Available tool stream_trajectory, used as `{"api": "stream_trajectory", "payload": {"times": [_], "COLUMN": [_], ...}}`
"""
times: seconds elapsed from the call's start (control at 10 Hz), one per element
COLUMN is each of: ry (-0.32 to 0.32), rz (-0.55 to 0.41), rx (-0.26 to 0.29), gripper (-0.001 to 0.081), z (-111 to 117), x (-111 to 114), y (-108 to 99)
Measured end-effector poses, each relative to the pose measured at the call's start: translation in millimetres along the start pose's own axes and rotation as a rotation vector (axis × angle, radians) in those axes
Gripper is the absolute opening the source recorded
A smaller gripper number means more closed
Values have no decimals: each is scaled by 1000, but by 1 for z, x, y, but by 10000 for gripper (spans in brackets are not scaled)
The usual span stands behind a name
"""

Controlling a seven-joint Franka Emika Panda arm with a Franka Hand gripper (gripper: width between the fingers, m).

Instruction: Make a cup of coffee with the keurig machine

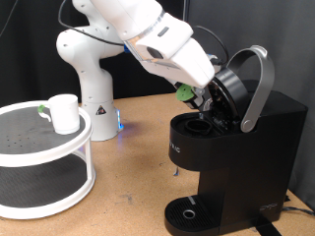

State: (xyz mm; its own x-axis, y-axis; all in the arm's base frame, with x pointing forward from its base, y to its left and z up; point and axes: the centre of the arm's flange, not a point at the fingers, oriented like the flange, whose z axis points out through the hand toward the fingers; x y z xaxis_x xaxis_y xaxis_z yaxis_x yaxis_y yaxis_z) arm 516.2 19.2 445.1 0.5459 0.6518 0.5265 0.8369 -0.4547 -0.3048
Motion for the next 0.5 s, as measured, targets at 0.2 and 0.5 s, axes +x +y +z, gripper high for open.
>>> {"api": "stream_trajectory", "payload": {"times": [0.2,0.5], "ry": [-5,-15], "rz": [-2,-2], "rx": [-11,-24], "gripper": [477,477], "z": [8,20], "x": [-1,-2], "y": [-1,-2]}}
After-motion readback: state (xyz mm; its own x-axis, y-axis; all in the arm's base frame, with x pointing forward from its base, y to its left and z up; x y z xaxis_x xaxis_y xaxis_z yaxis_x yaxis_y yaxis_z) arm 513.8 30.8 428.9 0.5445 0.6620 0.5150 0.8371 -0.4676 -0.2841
